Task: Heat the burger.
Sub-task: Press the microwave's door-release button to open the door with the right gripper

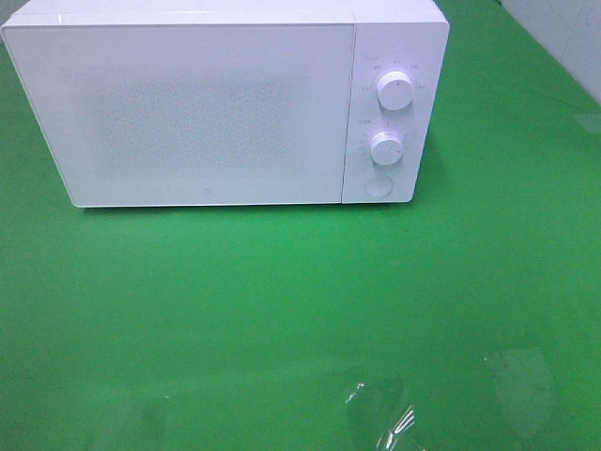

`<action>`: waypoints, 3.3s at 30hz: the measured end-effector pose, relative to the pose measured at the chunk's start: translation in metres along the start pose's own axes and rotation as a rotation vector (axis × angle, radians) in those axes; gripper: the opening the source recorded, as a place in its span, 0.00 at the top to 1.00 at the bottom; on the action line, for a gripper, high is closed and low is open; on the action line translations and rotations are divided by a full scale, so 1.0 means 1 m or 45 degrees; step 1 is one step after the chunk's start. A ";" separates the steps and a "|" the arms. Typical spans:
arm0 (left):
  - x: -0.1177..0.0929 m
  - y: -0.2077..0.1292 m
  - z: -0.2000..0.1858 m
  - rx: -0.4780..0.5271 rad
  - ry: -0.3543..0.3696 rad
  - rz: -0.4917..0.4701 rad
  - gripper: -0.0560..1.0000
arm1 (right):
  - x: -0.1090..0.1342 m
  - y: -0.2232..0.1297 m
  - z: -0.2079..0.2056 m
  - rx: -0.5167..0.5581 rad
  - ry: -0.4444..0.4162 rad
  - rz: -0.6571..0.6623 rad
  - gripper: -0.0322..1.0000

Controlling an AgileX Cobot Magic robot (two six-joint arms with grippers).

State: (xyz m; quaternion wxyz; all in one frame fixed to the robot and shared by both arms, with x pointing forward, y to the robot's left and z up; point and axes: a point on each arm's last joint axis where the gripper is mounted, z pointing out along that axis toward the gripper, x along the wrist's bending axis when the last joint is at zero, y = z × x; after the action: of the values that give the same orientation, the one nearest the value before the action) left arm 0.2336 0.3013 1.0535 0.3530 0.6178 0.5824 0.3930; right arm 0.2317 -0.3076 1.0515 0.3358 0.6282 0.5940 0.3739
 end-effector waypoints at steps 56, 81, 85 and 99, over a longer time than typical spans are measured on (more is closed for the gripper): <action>0.000 0.000 0.000 0.000 0.000 0.000 0.03 | 0.024 0.083 0.102 -0.041 0.058 -0.072 0.22; 0.000 0.000 0.000 0.000 0.000 0.000 0.03 | 0.036 0.054 0.199 -0.324 0.178 -0.080 0.22; 0.000 0.000 0.000 0.000 0.000 0.000 0.03 | 0.032 0.050 0.220 -0.347 0.114 -0.092 0.22; 0.000 0.000 0.000 0.000 0.000 0.000 0.03 | 0.067 0.023 0.254 -0.370 0.033 -0.085 0.22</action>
State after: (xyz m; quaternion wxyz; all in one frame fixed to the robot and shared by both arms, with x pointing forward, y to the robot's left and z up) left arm 0.2336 0.3013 1.0535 0.3530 0.6178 0.5824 0.3930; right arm 0.4645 -0.2367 0.9500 0.4277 0.5481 0.5583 0.4527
